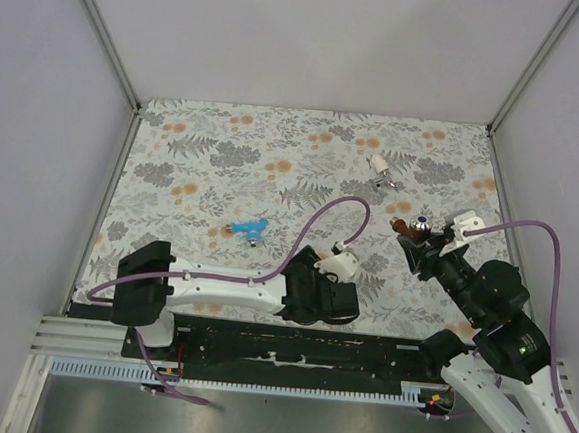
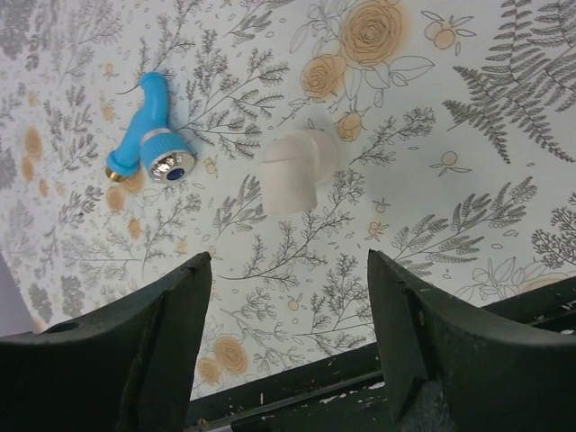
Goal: Install the water faucets
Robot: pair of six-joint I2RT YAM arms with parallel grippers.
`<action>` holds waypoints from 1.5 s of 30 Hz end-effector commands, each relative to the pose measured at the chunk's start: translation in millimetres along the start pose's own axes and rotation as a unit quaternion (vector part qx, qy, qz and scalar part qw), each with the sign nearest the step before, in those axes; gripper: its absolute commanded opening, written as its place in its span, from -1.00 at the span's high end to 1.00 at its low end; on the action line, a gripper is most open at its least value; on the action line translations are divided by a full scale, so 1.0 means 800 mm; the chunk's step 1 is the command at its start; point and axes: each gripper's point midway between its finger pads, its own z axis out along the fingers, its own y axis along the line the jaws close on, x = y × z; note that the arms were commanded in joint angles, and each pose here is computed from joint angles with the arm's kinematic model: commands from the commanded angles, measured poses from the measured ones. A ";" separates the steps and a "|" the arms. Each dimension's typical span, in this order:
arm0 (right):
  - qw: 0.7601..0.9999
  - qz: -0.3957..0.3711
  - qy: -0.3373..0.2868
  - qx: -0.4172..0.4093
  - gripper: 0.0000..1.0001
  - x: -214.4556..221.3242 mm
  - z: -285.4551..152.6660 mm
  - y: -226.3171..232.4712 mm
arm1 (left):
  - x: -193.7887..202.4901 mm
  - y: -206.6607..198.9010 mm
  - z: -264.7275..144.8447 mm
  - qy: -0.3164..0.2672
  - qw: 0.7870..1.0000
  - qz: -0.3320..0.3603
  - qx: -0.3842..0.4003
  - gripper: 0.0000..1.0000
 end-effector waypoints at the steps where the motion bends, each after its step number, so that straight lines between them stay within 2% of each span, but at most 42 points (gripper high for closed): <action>1: 0.999 -0.003 -0.045 0.023 0.97 -0.040 -0.016 -0.010 | -0.007 -0.019 -0.006 -0.011 0.997 -0.029 0.068 -0.48; 4: 0.998 -0.005 -0.046 0.033 0.97 -0.042 -0.021 -0.016 | -0.008 -0.017 -0.013 -0.007 0.991 -0.077 0.113 -0.47; 8: 0.998 -0.005 -0.042 0.038 0.97 -0.037 -0.021 -0.018 | -0.026 0.005 -0.022 -0.037 0.970 -0.157 0.179 -0.43; 9: 0.999 -0.005 -0.039 0.037 0.96 -0.035 -0.020 -0.017 | -0.031 0.015 -0.025 -0.048 0.964 -0.178 0.191 -0.47; 10: 0.999 -0.005 -0.035 0.034 0.96 -0.033 -0.019 -0.016 | -0.039 0.024 -0.028 -0.064 0.957 -0.198 0.201 -0.76; 14: 0.999 -0.005 -0.033 0.034 0.95 -0.031 -0.017 -0.016 | -0.064 0.061 -0.047 -0.144 0.933 -0.243 0.222 -0.82; 16: 0.999 -0.006 -0.031 0.035 0.95 -0.028 -0.016 -0.016 | -0.069 0.078 -0.049 -0.157 0.923 -0.266 0.228 -0.82; 18: 0.999 -0.006 -0.028 0.035 0.96 -0.026 -0.014 -0.016 | -0.067 0.088 -0.043 -0.147 0.919 -0.282 0.234 -0.85; 20: 0.999 -0.006 -0.026 0.032 0.95 -0.024 -0.013 -0.015 | -0.061 0.093 -0.031 -0.133 0.923 -0.286 0.222 -0.99; 27: 0.999 -0.006 -0.022 0.037 0.95 -0.019 -0.011 -0.017 | -0.042 0.083 0.006 -0.061 0.927 -0.310 0.203 -0.99; 35: 0.999 -0.007 -0.015 0.030 0.93 -0.015 -0.010 -0.014 | -0.031 0.057 0.043 0.028 0.951 -0.248 0.183 -0.97; 40: 0.999 -0.007 -0.012 0.029 0.94 -0.014 -0.010 -0.014 | -0.022 0.049 0.066 0.039 0.954 -0.249 0.164 -0.91; 45: 1.000 -0.008 -0.004 0.029 0.93 -0.010 -0.009 -0.014 | -0.005 0.034 0.090 0.084 0.959 -0.227 0.150 -0.90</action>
